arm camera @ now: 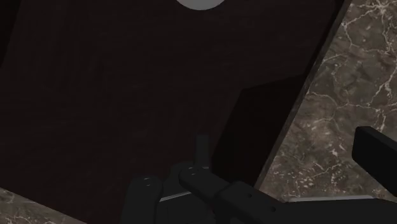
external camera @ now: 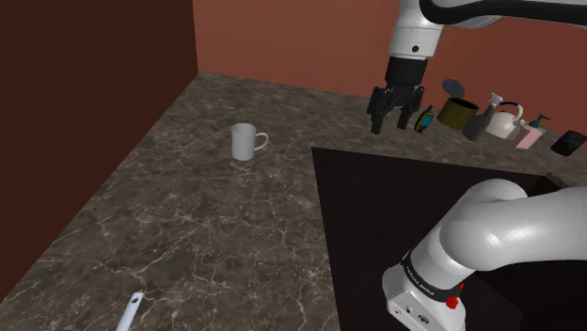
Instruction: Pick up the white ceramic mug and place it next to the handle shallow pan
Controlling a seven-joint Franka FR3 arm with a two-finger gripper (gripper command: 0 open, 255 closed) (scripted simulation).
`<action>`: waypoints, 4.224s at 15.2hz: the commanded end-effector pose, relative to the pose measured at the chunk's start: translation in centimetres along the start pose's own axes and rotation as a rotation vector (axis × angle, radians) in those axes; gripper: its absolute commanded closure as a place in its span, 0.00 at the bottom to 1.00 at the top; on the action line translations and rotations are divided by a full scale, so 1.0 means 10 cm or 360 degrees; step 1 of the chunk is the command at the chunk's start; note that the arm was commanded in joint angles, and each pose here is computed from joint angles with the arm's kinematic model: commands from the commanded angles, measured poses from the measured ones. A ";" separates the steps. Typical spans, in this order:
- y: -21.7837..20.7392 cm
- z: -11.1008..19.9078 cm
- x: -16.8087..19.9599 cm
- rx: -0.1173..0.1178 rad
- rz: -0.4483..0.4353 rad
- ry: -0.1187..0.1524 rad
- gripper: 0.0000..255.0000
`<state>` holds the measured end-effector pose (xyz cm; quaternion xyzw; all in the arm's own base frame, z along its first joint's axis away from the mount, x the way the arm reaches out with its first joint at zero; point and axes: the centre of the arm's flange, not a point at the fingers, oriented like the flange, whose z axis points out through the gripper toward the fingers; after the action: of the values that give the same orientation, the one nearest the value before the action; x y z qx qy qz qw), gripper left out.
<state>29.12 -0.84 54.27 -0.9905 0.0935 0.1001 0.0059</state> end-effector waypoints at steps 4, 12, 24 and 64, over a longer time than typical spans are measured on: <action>-0.26 0.08 0.28 0.0003 0.0028 0.0004 0.00; -0.93 0.28 1.06 0.0010 0.0102 0.0014 0.00; -1.87 0.56 2.28 0.0021 0.0212 0.0029 0.00; -2.77 1.13 3.61 0.0033 0.0328 0.0045 1.00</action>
<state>66.86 20.06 35.36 -0.9769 0.1960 0.0853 0.0045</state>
